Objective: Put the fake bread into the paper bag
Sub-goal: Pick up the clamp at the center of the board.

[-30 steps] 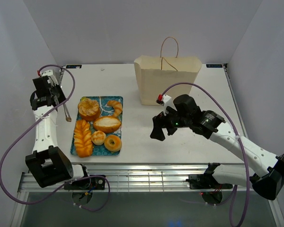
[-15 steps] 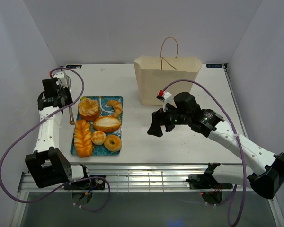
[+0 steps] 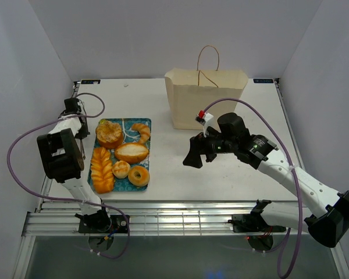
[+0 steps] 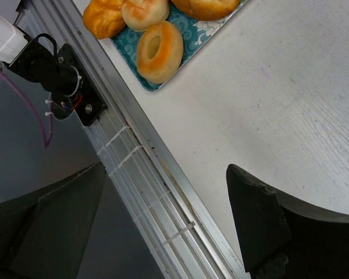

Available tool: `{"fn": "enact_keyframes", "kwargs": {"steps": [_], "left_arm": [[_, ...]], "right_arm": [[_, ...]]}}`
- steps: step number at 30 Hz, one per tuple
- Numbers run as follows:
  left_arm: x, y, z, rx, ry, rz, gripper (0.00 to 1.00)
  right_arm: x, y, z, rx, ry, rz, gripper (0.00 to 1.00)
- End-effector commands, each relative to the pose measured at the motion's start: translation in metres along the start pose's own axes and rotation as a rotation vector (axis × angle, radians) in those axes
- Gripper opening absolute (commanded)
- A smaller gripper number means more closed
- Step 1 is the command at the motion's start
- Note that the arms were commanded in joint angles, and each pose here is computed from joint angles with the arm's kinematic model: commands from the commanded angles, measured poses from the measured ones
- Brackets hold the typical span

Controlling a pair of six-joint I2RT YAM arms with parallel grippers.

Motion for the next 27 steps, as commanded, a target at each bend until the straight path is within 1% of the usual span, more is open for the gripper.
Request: {"fn": "enact_keyframes", "kwargs": {"steps": [1,2,3,4,6,8,9,10,11,13,14,15,17,20,21,22,24,26,27], "left_arm": [[-0.007,0.034,0.03,0.013,0.074,-0.102,0.0],[-0.018,0.03,0.031,-0.004,0.085,-0.081,0.0],[-0.022,0.032,0.033,-0.035,0.079,-0.092,0.0],[-0.029,0.027,0.033,-0.044,0.061,-0.084,0.0],[-0.038,0.024,0.041,-0.003,0.04,-0.087,0.0],[-0.044,0.011,0.043,0.029,-0.045,-0.093,0.0],[-0.043,0.019,0.046,0.036,-0.038,-0.155,0.0],[-0.048,0.008,0.046,0.029,-0.039,-0.14,0.0],[-0.05,0.009,0.044,0.026,-0.077,-0.145,0.0],[-0.059,0.005,0.043,0.007,-0.086,-0.127,0.0],[-0.061,0.006,0.042,0.008,-0.09,-0.133,0.02],[-0.063,0.006,0.042,0.008,-0.09,-0.136,0.17],[-0.069,0.003,0.041,0.004,-0.099,-0.141,0.21],[-0.075,-0.001,0.032,-0.01,-0.154,-0.139,0.3],[-0.077,-0.003,0.032,-0.011,-0.156,-0.136,0.34],[-0.079,-0.006,0.031,-0.011,-0.159,-0.132,0.41],[-0.083,-0.013,0.029,-0.017,-0.171,-0.115,0.44],[-0.085,-0.017,0.028,-0.019,-0.175,-0.107,0.5],[-0.086,-0.022,0.028,-0.034,-0.175,-0.099,0.51]], "right_arm": [[0.006,0.005,0.003,0.025,0.038,-0.043,0.9],[0.006,0.005,0.001,0.02,0.039,-0.044,0.9],[0.007,0.004,0.001,0.021,0.043,-0.046,0.9],[0.007,0.004,0.001,0.018,0.044,-0.047,0.9],[0.007,0.002,0.0,0.013,0.046,-0.051,0.9],[0.006,-0.001,-0.001,0.007,0.049,-0.047,0.9],[0.006,-0.002,-0.002,0.006,0.047,-0.045,0.9],[0.006,-0.003,-0.002,0.006,0.047,-0.045,0.9],[0.007,-0.002,-0.003,0.007,0.043,-0.047,0.9],[0.008,-0.003,-0.003,0.007,0.041,-0.052,0.9],[0.009,-0.003,-0.003,0.007,0.039,-0.055,0.9],[0.01,-0.003,-0.002,0.008,0.04,-0.059,0.9],[0.011,-0.002,-0.003,0.012,0.031,-0.065,0.9],[0.015,-0.001,-0.003,0.023,0.022,-0.078,0.9],[0.015,-0.001,-0.003,0.026,0.019,-0.079,0.9],[0.015,-0.001,-0.003,0.028,0.021,-0.08,0.9],[0.014,-0.001,-0.003,0.031,0.026,-0.076,0.9],[0.013,-0.001,-0.003,0.029,0.031,-0.077,0.9],[0.012,-0.001,-0.003,0.029,0.031,-0.078,0.9]]}}
Point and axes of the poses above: each gripper's point midway between its finger pads, its own x axis back along the fingers, its own z axis along the line the jaws close on, y = z × x, the point moved 4 cm from there along x, back along the fingers, and after that the axes turned 11 degrees about x, right-handed, at the moved point
